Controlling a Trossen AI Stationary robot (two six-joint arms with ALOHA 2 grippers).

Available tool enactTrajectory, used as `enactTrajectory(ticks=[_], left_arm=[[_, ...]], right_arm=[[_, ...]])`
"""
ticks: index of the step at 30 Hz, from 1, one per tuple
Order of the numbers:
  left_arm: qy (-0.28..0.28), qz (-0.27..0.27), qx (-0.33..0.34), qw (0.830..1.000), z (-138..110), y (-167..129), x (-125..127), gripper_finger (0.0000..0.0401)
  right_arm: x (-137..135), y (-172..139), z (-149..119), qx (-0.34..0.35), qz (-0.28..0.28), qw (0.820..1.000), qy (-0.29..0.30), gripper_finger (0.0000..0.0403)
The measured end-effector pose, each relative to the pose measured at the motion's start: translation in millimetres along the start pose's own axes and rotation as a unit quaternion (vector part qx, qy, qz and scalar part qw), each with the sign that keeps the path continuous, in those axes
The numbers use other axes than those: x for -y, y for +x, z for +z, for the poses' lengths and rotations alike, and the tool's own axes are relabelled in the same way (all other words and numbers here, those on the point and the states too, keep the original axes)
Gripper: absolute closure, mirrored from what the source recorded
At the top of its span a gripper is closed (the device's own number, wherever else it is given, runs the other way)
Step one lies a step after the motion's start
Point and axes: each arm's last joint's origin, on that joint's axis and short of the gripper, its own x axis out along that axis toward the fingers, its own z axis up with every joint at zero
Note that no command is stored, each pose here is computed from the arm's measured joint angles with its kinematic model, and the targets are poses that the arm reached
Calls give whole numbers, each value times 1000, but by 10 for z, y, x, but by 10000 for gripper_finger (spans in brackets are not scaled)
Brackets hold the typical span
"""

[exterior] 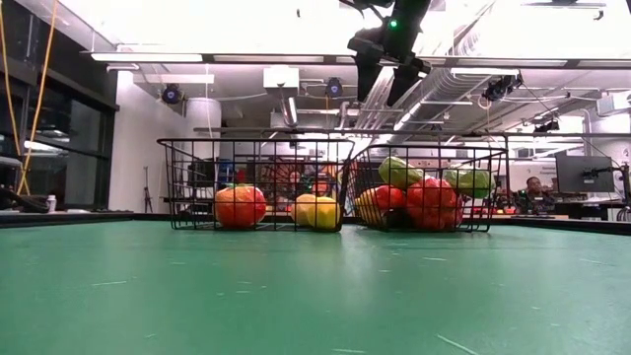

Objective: Sort produce into baskets
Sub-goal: Put the red apple into the left wire basket

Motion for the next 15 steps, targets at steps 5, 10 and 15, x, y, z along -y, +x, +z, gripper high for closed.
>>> enactTrajectory(ticks=[5, 10, 15], left_arm=[[14, 2, 5, 1000, 7, 85, 51, 11], [37, -1, 15, 999, 25, 85, 58, 30], [56, -22, 27, 998, 86, -22, 58, 133]], right_arm=[[0, 0, 0, 0, 0, 1000, 0, 6], [-1, 0, -1, -1, 2, 1000, 0, 6], [-1, 0, -1, -1, 2, 1000, -2, 6]])
